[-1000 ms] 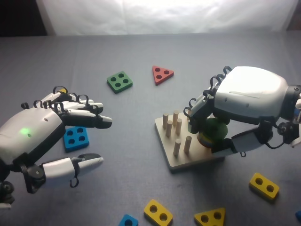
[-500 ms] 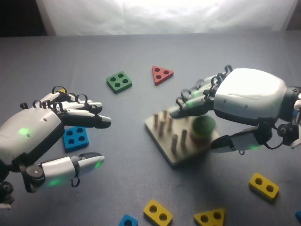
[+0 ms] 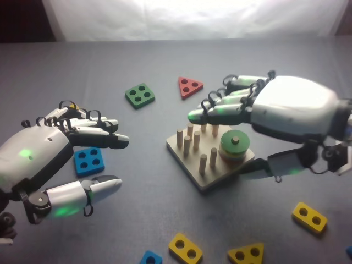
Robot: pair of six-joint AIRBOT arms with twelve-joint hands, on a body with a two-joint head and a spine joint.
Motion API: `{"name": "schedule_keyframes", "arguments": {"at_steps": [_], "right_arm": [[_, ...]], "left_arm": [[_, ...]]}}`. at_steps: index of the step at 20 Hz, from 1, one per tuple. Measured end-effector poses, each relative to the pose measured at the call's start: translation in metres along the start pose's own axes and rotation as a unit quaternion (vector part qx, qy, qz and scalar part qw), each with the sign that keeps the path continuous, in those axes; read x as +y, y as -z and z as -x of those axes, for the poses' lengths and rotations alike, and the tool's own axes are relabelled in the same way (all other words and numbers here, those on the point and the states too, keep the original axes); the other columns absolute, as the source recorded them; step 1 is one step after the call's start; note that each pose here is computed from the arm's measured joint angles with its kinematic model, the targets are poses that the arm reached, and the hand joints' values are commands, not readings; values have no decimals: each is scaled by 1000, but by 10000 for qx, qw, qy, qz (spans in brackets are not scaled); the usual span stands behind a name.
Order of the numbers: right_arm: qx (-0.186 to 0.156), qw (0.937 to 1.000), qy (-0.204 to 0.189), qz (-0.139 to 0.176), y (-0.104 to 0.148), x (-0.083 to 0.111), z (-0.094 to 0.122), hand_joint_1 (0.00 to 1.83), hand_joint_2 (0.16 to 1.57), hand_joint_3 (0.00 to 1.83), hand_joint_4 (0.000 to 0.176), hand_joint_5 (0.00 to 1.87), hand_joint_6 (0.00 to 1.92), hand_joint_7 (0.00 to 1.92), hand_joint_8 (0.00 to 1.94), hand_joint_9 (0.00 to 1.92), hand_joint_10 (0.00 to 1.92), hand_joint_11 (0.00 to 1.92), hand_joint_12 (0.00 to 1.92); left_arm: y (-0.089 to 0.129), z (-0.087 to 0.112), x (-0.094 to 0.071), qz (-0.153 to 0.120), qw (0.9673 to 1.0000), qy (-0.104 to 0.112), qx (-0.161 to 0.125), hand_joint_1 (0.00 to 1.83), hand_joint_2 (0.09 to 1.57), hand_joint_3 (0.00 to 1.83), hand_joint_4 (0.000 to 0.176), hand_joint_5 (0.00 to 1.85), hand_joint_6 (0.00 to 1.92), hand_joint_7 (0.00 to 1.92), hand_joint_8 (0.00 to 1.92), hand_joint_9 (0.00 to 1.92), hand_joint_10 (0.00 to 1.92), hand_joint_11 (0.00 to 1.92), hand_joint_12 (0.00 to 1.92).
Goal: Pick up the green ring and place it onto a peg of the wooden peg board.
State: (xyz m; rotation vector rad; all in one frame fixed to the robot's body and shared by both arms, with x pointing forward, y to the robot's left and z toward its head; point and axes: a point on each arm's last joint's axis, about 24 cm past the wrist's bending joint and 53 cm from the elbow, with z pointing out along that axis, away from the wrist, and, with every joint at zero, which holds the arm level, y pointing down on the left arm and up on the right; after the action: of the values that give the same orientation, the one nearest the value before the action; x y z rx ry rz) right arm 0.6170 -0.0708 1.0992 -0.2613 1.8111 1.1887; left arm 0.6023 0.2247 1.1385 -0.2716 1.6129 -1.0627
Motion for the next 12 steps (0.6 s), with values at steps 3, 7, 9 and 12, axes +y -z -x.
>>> {"name": "schedule_keyframes", "arguments": {"at_steps": [3,7,9,12], "right_arm": [[-802,9964,-283,76,35,0,50,948,986,1,14,336,2,402,2,433,6,55,989],[-1561,9854,-675,104,77,-3,77,980,1039,0,11,297,0,344,0,388,0,235,358],[-2043,9752,-780,347,94,8,95,1000,1064,2,0,371,6,464,11,527,21,370,416],[-2708,9588,-604,607,126,25,121,780,1205,0,0,447,0,655,1,763,17,467,648]], "left_arm": [[3,10,-3,-49,9996,85,-263,874,1141,0,0,726,5,481,7,413,4,0,1045],[9,38,-28,-546,9943,183,-900,801,1188,2,0,506,0,517,1,433,2,2,920],[14,51,-40,-776,9902,163,-1152,572,1216,3,0,328,0,447,2,466,7,45,975],[22,70,-55,-1089,9824,201,-1505,265,1317,9,0,194,0,406,0,506,6,85,1051]]}}
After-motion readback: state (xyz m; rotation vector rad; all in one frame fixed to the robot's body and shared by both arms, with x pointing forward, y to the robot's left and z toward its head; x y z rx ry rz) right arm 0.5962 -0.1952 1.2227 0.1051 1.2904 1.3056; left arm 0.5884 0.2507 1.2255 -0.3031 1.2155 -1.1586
